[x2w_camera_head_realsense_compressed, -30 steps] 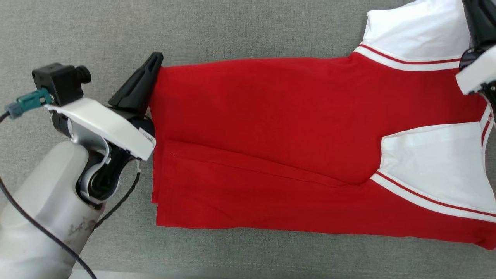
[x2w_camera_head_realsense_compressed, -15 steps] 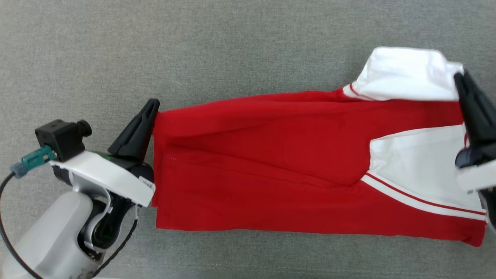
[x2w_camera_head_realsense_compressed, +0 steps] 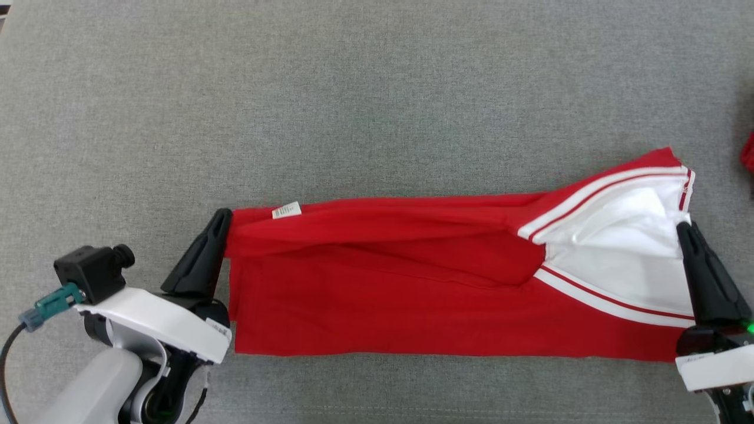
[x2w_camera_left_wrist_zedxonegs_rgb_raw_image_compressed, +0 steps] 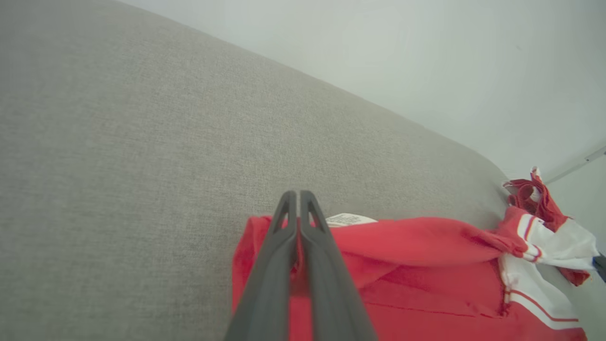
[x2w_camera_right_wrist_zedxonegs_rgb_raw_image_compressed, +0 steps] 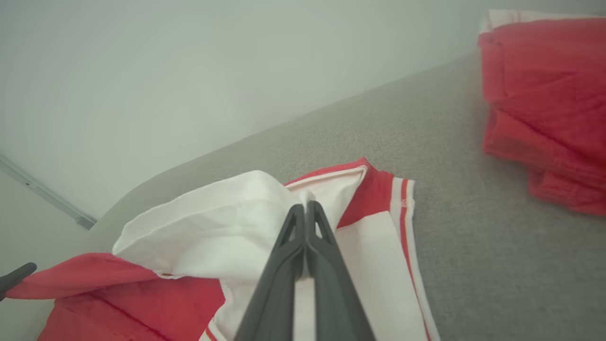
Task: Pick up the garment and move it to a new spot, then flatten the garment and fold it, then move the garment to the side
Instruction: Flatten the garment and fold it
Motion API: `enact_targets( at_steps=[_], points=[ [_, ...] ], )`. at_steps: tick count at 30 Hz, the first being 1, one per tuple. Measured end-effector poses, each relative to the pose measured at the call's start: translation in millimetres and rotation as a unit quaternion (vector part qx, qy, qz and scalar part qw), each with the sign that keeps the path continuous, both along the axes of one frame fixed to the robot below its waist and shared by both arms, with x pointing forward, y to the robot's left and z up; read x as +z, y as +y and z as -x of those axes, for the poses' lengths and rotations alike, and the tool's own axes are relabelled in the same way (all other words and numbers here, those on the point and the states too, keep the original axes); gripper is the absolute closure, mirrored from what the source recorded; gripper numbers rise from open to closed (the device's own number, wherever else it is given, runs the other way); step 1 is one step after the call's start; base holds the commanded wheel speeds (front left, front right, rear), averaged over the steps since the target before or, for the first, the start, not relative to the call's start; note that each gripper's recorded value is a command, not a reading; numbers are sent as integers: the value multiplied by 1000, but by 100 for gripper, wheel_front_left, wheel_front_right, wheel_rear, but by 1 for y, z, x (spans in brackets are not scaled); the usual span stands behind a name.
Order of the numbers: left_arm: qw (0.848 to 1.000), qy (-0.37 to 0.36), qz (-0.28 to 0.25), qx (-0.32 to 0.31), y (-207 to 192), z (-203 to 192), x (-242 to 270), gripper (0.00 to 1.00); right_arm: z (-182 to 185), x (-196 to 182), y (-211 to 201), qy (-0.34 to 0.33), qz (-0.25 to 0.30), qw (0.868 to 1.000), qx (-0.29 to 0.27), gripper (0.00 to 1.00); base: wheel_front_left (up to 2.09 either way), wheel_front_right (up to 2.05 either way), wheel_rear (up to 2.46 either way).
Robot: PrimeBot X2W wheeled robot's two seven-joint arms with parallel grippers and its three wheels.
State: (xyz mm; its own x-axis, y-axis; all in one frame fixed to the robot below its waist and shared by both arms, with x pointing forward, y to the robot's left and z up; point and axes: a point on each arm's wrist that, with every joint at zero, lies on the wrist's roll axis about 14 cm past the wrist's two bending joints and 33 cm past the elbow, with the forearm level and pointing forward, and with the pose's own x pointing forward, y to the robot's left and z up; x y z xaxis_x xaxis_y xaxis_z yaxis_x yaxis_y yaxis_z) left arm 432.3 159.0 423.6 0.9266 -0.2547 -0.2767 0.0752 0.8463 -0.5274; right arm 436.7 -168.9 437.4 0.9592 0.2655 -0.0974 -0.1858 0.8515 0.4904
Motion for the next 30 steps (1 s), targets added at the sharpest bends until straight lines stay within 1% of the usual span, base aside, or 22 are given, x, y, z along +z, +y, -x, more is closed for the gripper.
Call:
enact_targets(
  at_steps=[3, 8, 13, 14, 16, 17, 18, 19, 20, 21, 22, 25, 30],
  points=[
    [1000, 16, 14, 7, -2, 9, -7, 100, 9, -3, -2, 10, -15, 1000, -15, 100, 0, 0, 0],
    [999, 38, 20, 10, -7, 20, -19, 100, 25, -18, -10, 39, -24, 998, -41, 100, 0, 0, 0],
    [998, 55, 25, 18, -7, 24, -28, 100, 38, -34, -5, 70, -32, 996, -46, 100, 0, 0, 0],
    [998, 58, 26, 20, -7, 25, -30, 69, 41, -36, -2, 76, -37, 995, -44, 92, 0, 0, 0],
    [998, 61, 24, 22, -5, 26, -32, 47, 45, -40, 0, 84, -37, 995, -43, 100, 0, 0, 0],
    [998, 63, 22, 22, -4, 27, -33, 13, 47, -43, 0, 90, -40, 994, -45, 100, 0, 0, 0],
    [997, 65, 19, 24, -3, 27, -34, 0, 50, -45, 1, 95, -41, 994, -42, 100, 0, 0, 0],
    [997, 66, 16, 24, -3, 28, -35, 0, 51, -46, 1, 98, -42, 993, -44, 100, 0, 0, 0],
    [997, 65, 13, 24, -2, 28, -35, 0, 53, -48, -1, 103, -45, 992, -49, 95, 0, 0, 0],
    [998, 62, 11, 25, -2, 28, -34, 0, 56, -51, -3, 108, -44, 992, -53, 58, 0, 0, 0],
    [998, 53, -5, 28, 0, 27, -31, 0, 59, -51, -5, 109, -44, 991, -58, 0, 0, 0, 0],
    [999, 29, -29, 35, 4, 23, -20, 0, 61, -47, -7, 104, -45, 992, -63, 0, 0, 0, 0],
    [996, -8, -72, 43, 10, 28, 0, 0, 57, -28, -10, 71, -31, 995, -61, 0, 0, 0, 0]
  ],
)
